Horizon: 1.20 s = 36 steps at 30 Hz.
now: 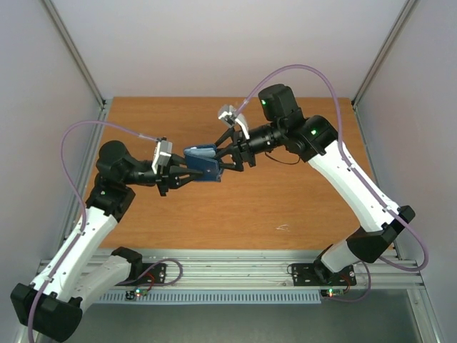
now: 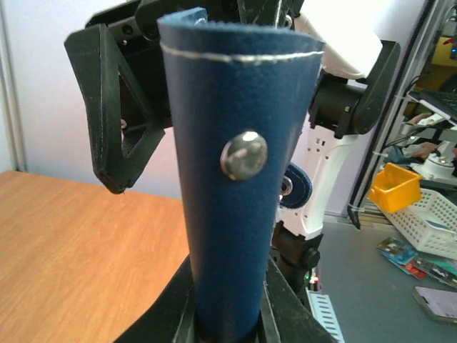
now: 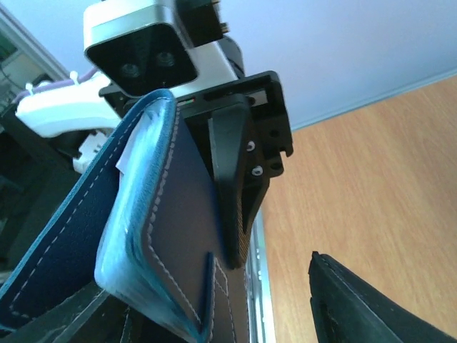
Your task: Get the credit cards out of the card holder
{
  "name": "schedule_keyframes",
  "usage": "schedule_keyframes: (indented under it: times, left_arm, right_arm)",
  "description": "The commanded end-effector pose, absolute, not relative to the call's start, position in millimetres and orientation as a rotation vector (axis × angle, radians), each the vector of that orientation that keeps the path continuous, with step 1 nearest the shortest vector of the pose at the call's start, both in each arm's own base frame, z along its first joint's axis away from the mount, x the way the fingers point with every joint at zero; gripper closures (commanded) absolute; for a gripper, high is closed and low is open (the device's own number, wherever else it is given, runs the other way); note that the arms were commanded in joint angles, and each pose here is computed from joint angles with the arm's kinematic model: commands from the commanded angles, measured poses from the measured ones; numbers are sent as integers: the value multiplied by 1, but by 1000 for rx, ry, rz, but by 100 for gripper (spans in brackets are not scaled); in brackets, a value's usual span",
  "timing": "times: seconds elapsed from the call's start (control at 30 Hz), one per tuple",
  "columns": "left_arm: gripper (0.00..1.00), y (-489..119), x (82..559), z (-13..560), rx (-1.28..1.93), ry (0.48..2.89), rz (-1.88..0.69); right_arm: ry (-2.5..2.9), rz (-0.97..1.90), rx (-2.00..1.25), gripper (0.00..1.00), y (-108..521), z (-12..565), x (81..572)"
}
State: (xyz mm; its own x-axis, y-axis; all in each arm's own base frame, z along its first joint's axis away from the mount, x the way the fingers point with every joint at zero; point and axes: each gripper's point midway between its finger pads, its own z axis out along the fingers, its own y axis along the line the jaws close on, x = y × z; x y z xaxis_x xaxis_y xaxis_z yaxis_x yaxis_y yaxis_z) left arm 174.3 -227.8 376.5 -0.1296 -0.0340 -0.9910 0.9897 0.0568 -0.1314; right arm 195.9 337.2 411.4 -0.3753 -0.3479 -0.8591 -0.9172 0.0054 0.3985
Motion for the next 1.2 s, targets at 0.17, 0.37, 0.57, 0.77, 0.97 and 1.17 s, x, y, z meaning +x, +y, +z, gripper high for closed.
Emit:
schedule_keyframes:
  times: [0.17,0.37,0.57,0.77,0.97,1.17]
  left_arm:
    - [100,-228,178,391,1031,1294,-1306]
    - [35,-207,248,366,574,1570,-1105]
    - [33,-188,276,338,477,1683,-891]
    - [4,-207,264,341,594,1643,-898]
    - [1,-206,274,330,568,1691,-788]
    - [1,-197,287,325,535,1705,-679]
  right_arm:
    - [1740,1364,-1402,93,344,408,175]
    - [1931,1125,-1037,99,327,398,235]
    - [2291,492,-454,99,277,358,309]
    - [2228,276,-460,99,307,365,307]
    - [2199,298,-495,99,333,371,306]
    - [2204,320,-562,99,350,366,296]
